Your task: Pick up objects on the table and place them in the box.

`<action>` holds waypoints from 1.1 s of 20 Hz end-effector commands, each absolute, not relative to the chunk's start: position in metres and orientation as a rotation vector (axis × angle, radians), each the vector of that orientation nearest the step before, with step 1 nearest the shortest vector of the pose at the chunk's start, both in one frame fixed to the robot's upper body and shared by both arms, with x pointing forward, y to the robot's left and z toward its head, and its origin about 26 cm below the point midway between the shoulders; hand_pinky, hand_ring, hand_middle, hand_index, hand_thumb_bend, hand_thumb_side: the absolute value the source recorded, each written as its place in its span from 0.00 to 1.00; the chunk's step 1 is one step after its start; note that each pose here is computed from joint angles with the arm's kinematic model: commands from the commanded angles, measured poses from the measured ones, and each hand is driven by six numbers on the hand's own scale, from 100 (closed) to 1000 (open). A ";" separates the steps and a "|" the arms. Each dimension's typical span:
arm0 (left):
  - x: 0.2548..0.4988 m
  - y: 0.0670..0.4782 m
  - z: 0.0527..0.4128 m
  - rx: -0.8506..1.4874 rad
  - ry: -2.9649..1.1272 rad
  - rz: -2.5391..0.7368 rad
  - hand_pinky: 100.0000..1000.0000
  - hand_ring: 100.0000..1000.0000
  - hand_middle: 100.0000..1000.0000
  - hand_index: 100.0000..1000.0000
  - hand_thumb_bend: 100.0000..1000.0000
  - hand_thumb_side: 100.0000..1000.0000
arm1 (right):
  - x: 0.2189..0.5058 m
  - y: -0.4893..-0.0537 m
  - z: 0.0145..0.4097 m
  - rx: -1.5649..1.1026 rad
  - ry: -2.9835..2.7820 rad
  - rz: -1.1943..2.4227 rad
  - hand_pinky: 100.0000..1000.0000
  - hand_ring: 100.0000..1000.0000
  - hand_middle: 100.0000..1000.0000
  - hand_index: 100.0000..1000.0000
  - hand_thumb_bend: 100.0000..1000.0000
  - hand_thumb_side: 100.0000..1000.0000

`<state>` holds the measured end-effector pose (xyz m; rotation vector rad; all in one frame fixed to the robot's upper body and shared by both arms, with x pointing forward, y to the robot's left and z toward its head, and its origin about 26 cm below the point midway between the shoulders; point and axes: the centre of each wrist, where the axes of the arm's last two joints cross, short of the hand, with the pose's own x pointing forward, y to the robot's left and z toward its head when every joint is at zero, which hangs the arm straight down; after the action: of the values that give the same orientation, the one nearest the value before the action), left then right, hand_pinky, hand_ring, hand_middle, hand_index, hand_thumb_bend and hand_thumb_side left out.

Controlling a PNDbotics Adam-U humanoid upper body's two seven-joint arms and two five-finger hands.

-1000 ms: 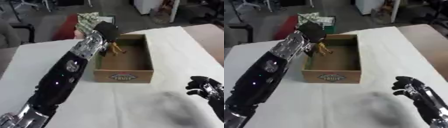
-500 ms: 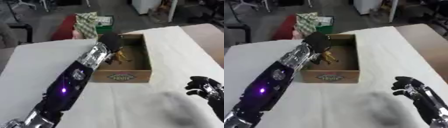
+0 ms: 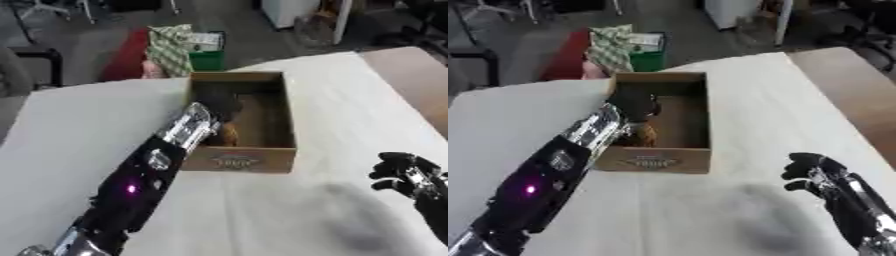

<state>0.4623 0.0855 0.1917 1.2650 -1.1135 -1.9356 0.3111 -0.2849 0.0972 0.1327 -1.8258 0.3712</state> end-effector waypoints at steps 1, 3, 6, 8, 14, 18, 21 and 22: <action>0.463 0.094 0.212 1.230 -1.101 -1.906 0.79 0.81 0.78 0.84 0.94 0.65 | 0.311 -0.287 0.105 0.119 -1.846 0.386 0.59 0.64 0.57 0.74 0.00 0.59; 0.461 0.097 0.223 1.204 -1.119 -1.883 0.79 0.82 0.79 0.85 0.99 0.78 | 0.311 -0.288 0.104 0.117 -1.846 0.384 0.59 0.64 0.57 0.74 0.00 0.59; 0.455 0.105 0.243 1.170 -1.200 -1.821 0.79 0.82 0.80 0.85 1.00 0.85 | 0.311 -0.289 0.104 0.113 -1.847 0.380 0.59 0.64 0.57 0.74 0.00 0.59; 0.449 0.113 0.259 1.147 -1.274 -1.776 0.80 0.82 0.81 0.85 1.00 0.84 | 0.310 -0.290 0.104 0.110 -1.845 0.380 0.59 0.64 0.57 0.74 0.00 0.59; 0.412 0.153 0.318 1.199 -1.510 -1.634 0.80 0.83 0.82 0.84 1.00 0.77 | 0.309 -0.294 0.102 0.091 -1.838 0.367 0.59 0.64 0.57 0.74 0.00 0.59; 0.377 0.188 0.333 1.266 -1.634 -1.520 0.78 0.82 0.81 0.84 0.96 0.68 | 0.308 -0.297 0.099 0.082 -1.832 0.349 0.59 0.64 0.57 0.74 0.00 0.59; 0.354 0.214 0.326 1.275 -1.716 -1.401 0.75 0.79 0.79 0.83 0.80 0.56 | 0.307 -0.298 0.099 0.077 -1.834 0.339 0.59 0.64 0.57 0.74 0.00 0.59; 0.348 0.222 0.321 1.264 -1.746 -1.345 0.74 0.77 0.77 0.82 0.73 0.51 | 0.307 -0.298 0.099 0.075 -1.836 0.335 0.59 0.64 0.57 0.74 0.00 0.59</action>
<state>0.3616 0.2130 0.2997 1.1961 -1.6691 -1.4106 0.3061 -0.2942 0.0917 0.0957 -1.8148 0.3274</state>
